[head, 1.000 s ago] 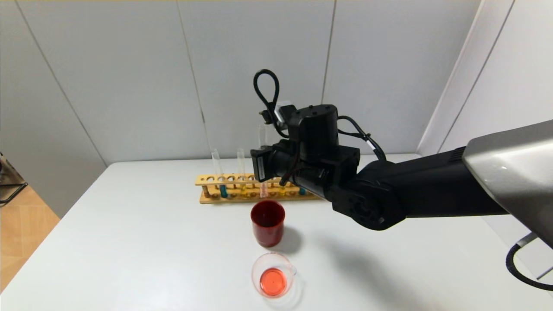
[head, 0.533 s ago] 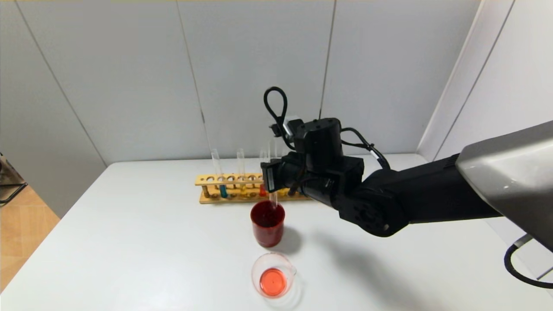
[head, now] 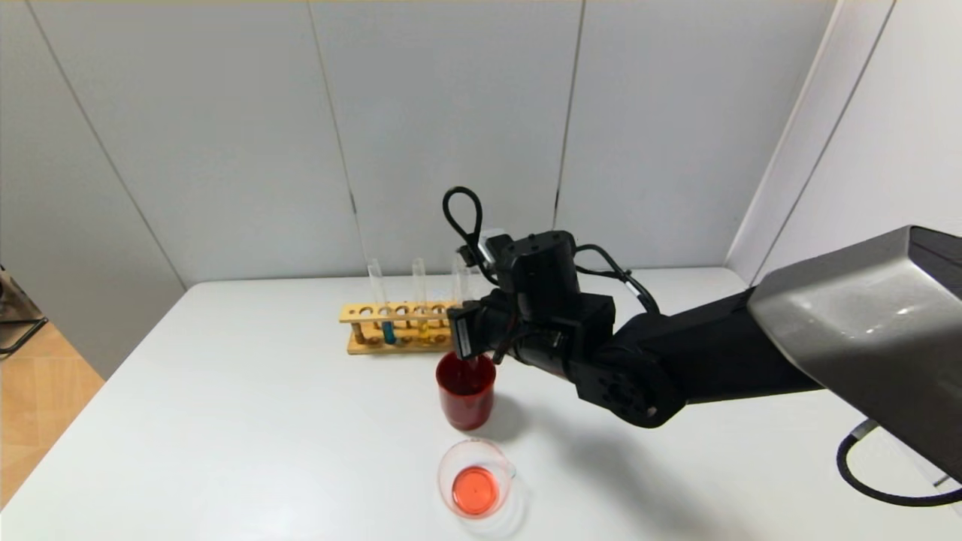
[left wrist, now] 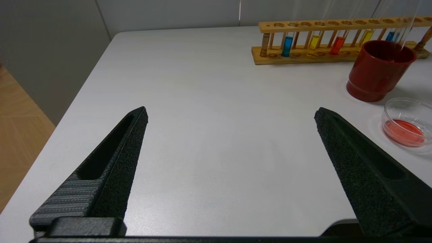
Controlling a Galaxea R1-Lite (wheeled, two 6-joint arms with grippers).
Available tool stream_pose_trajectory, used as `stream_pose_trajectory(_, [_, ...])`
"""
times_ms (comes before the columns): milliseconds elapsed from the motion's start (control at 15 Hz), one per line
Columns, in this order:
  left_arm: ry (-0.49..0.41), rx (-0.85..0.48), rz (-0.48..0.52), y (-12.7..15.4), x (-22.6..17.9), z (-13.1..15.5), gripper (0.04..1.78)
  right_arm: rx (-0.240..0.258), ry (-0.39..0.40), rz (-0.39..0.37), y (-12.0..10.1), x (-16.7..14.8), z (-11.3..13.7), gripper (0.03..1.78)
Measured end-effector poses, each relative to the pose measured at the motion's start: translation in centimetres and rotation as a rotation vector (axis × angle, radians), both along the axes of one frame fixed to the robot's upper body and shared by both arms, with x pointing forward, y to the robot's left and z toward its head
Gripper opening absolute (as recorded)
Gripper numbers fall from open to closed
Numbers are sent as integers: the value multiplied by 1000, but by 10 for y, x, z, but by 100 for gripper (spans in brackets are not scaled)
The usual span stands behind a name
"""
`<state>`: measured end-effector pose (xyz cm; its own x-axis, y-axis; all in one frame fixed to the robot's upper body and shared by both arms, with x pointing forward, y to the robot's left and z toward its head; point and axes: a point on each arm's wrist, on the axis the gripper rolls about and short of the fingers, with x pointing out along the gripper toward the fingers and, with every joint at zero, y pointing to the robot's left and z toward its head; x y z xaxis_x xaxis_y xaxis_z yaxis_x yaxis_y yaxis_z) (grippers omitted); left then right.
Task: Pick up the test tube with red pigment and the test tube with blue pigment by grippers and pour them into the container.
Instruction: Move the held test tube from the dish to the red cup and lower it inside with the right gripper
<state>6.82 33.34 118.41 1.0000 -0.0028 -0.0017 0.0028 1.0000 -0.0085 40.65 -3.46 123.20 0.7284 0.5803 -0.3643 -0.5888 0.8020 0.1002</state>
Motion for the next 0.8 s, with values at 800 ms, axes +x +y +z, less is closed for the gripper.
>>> stream_pose_trajectory(800, [0,1,0,0,0,0,175,-103,-3,97,19,-9,-28,41])
